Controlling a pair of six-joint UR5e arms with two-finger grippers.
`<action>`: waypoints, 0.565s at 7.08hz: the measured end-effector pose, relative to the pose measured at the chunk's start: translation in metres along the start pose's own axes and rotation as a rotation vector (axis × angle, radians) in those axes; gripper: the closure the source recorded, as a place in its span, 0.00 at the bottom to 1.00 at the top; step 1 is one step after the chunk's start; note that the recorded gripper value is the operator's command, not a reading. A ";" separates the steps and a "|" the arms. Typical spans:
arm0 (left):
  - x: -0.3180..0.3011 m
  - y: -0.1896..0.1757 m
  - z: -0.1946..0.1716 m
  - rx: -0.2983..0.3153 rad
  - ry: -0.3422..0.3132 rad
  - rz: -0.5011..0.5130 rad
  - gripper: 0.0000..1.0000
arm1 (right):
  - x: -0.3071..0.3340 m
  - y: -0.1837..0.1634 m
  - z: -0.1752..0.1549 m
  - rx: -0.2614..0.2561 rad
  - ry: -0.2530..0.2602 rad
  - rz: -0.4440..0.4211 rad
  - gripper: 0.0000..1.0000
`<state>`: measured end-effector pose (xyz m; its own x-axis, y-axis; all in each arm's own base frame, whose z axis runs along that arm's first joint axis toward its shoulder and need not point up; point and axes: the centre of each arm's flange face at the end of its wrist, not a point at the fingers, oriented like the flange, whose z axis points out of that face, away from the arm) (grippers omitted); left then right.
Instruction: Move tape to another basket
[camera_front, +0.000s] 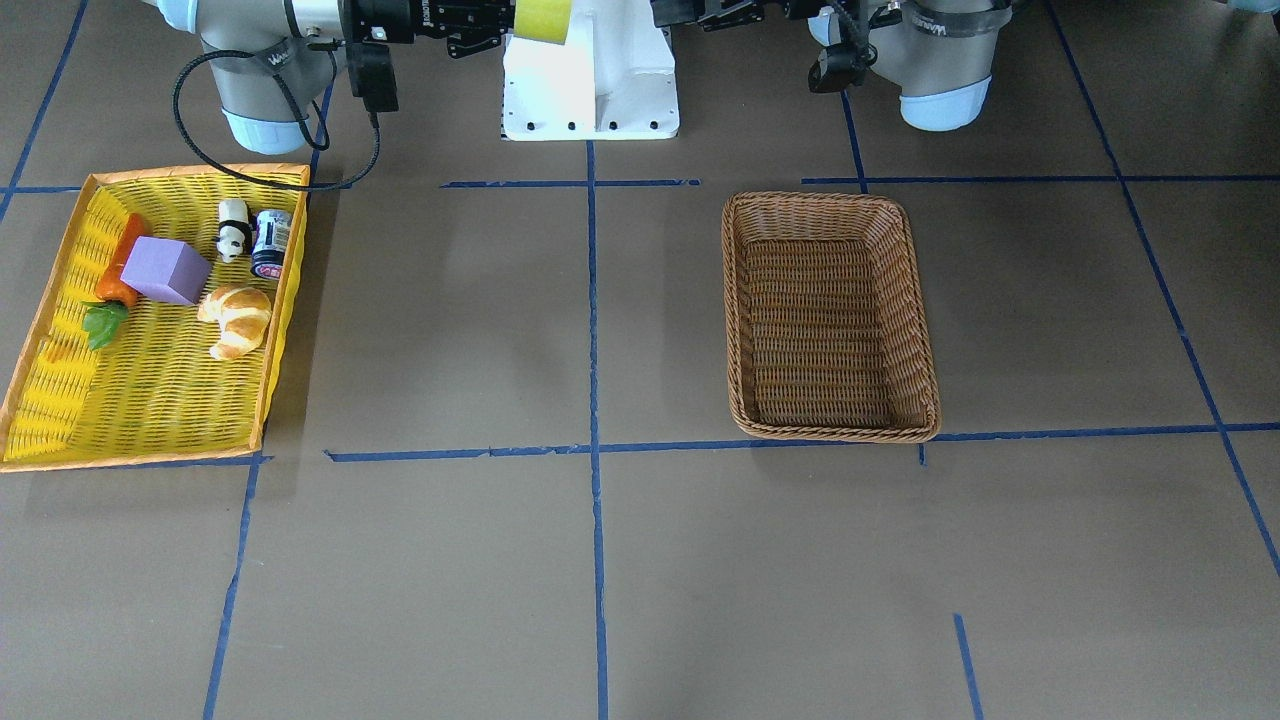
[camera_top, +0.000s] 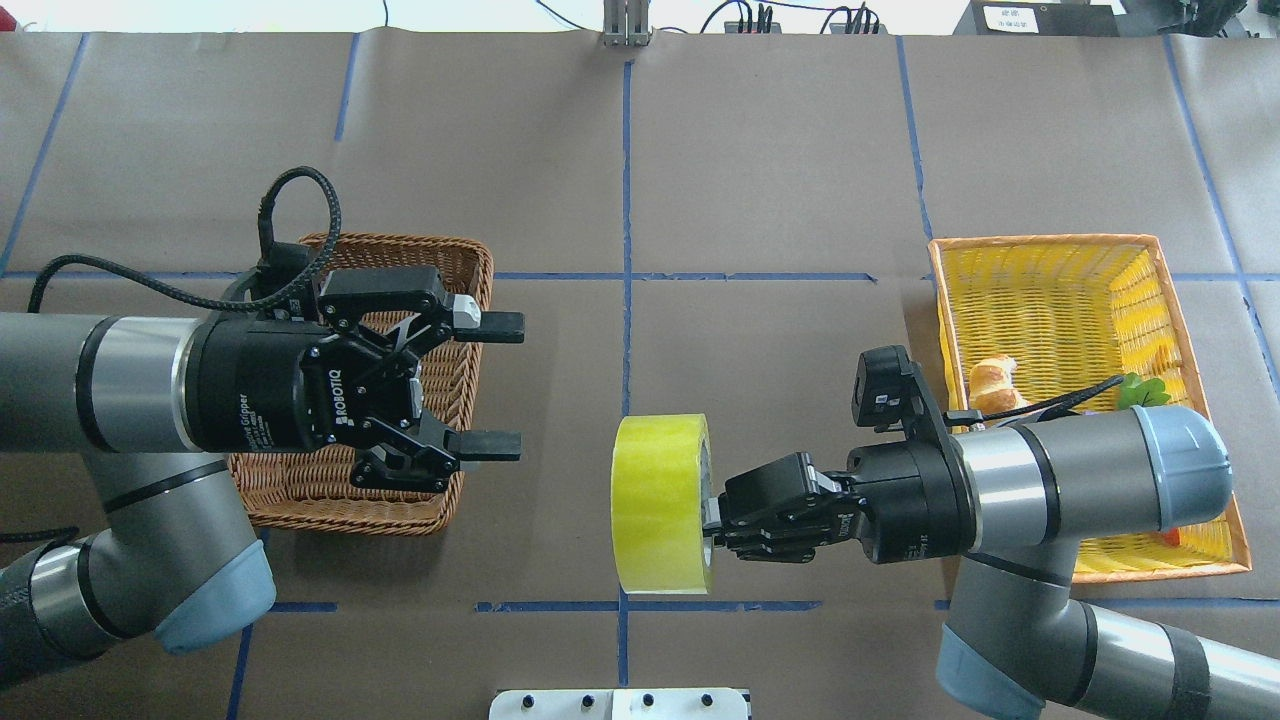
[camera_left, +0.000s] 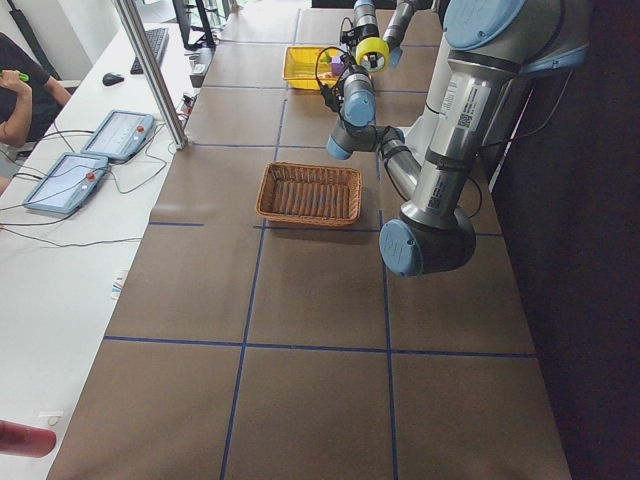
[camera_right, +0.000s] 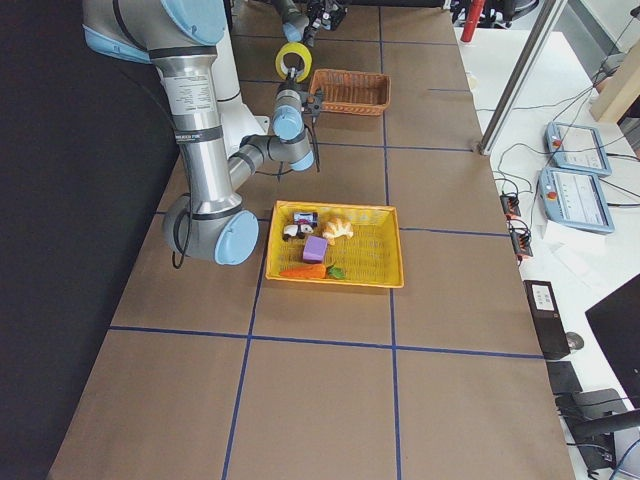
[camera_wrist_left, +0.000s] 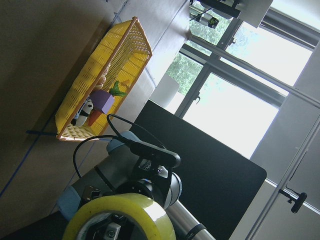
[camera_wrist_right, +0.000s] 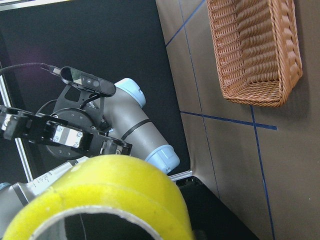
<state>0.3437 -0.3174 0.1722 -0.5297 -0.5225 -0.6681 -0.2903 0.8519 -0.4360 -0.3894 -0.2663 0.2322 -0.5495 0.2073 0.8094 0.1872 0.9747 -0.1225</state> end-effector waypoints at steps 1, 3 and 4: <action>-0.007 0.006 0.011 -0.016 0.002 -0.015 0.00 | -0.001 0.000 0.003 0.000 -0.006 0.000 0.98; -0.019 0.018 0.034 -0.041 0.020 -0.040 0.00 | 0.000 -0.001 0.006 0.010 -0.011 0.003 0.98; -0.020 0.022 0.041 -0.045 0.032 -0.046 0.00 | 0.002 0.001 0.008 0.011 -0.011 0.007 0.98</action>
<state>0.3805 -0.2898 0.1518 -0.5401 -0.5602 -0.6282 -0.3497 0.8282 -0.4379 -0.3968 -0.2646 0.2294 -0.5572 0.2154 0.8019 0.1827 0.9739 -0.1347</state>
